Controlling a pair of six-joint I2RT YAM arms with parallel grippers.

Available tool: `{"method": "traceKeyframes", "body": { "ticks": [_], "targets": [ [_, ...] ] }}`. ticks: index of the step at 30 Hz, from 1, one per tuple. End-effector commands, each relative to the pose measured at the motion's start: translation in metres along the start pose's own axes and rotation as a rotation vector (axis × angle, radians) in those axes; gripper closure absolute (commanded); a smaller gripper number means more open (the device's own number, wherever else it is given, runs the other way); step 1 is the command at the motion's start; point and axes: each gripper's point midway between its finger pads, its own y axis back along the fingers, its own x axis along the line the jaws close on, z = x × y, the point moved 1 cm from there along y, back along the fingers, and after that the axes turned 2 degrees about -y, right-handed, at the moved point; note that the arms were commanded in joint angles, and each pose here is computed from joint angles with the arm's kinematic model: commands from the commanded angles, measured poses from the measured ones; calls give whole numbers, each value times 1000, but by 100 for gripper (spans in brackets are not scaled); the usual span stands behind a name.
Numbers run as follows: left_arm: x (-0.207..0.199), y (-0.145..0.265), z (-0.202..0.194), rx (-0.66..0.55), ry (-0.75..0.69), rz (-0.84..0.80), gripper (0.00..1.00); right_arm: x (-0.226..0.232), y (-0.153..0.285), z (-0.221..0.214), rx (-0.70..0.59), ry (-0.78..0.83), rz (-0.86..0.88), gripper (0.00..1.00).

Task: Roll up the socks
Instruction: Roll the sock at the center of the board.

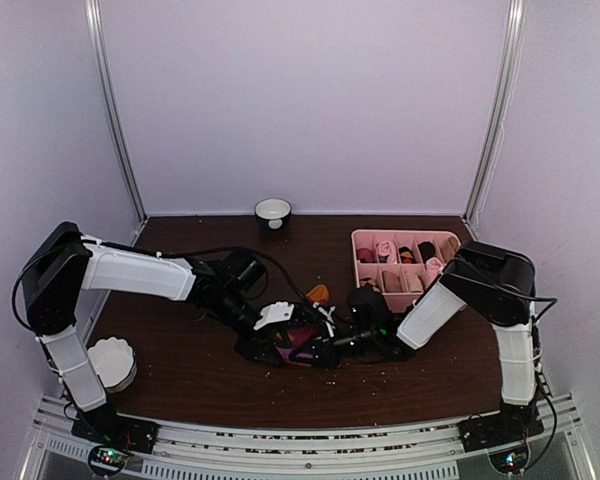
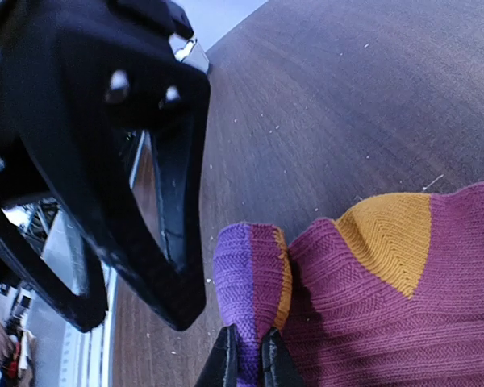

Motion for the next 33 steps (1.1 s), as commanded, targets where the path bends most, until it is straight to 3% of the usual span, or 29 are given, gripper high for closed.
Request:
{"method": "traceKeyframes", "body": {
  "ticks": [1, 10, 19, 27, 33],
  "targets": [
    [8, -7, -15, 57, -46, 11, 49, -70, 22, -129, 266, -475, -241, 100],
    [34, -15, -26, 107, -44, 121, 53, -70, 26, -143, 320, -480, -242, 100],
    [16, -6, -18, 88, -30, 49, 51, -80, 40, -160, 459, -391, -345, 100],
    [25, -22, -33, 117, 24, 54, 61, -80, 39, -155, 438, -388, -355, 100],
    [38, -17, -17, 87, 12, 109, 58, -79, 39, -156, 441, -388, -346, 100]
  ]
}}
